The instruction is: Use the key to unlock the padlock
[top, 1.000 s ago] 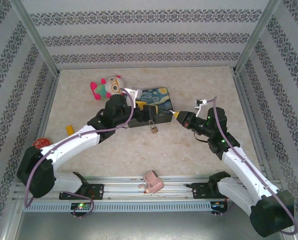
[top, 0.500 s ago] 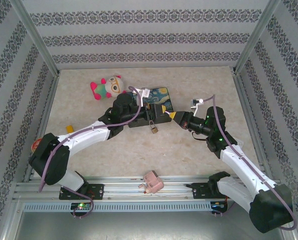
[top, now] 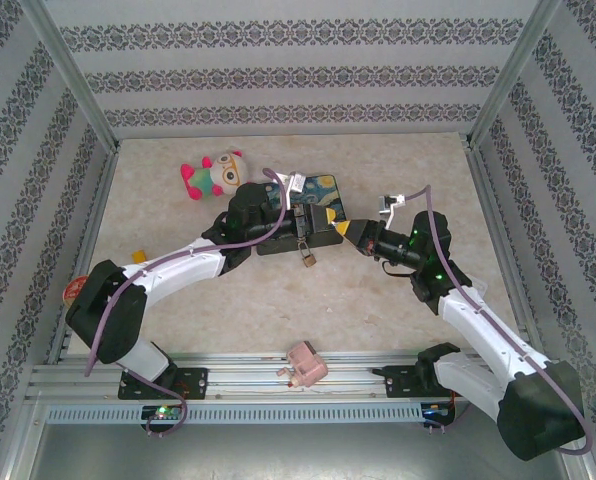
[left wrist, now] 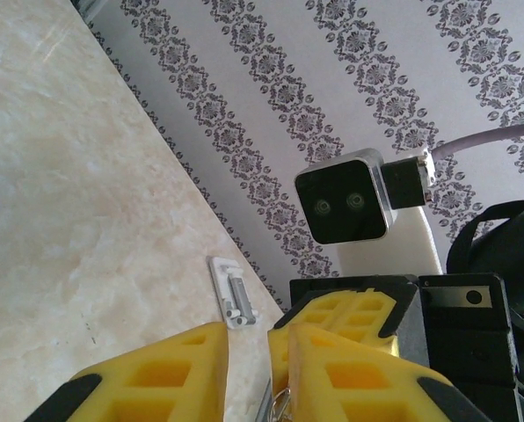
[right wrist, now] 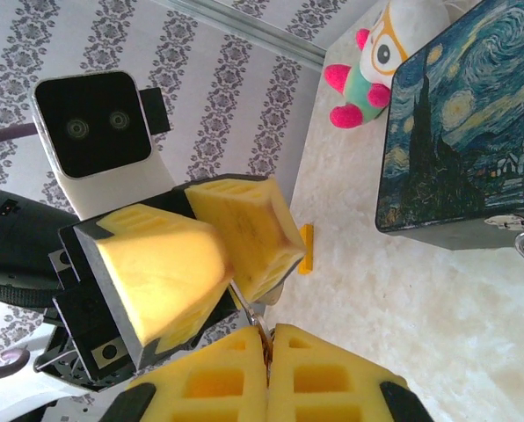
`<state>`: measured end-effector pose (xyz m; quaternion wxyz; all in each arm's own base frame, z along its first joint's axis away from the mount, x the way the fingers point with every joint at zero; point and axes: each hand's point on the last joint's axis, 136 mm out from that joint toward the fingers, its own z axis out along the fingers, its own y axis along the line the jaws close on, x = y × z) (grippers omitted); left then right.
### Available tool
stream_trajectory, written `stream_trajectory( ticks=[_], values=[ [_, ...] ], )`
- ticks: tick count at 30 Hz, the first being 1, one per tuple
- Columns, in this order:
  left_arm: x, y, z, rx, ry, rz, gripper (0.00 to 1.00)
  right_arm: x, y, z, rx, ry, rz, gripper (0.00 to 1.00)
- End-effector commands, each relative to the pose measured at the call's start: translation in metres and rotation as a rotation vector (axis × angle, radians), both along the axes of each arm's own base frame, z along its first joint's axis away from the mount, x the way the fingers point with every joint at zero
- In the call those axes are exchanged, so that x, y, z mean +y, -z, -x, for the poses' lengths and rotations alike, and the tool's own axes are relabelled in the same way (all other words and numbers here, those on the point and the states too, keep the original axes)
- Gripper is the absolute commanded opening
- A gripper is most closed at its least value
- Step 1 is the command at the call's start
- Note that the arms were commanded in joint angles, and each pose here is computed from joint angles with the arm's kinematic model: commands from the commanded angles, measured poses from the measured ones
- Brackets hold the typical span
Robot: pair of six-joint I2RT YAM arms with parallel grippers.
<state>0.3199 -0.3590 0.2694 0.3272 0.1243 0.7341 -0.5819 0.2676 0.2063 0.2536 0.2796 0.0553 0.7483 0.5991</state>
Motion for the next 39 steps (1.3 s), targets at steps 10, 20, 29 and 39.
stream_trajectory(
  ticks=[10,20,29,39],
  values=[
    [-0.009,-0.017,0.006,-0.034,0.057,0.044,0.09,0.0,-0.019,-0.005,-0.065,-0.007,-0.04,0.0],
    [-0.006,-0.03,0.008,-0.019,0.121,0.116,0.0,0.002,-0.037,0.002,-0.222,-0.05,-0.041,0.0],
    [-0.007,-0.035,0.013,-0.017,0.163,0.131,0.0,0.0,-0.054,0.002,-0.279,-0.038,-0.06,0.18],
    [-0.003,-0.033,0.01,-0.006,0.152,0.134,0.0,-0.001,-0.051,-0.001,-0.268,-0.032,-0.061,0.25]
  ],
)
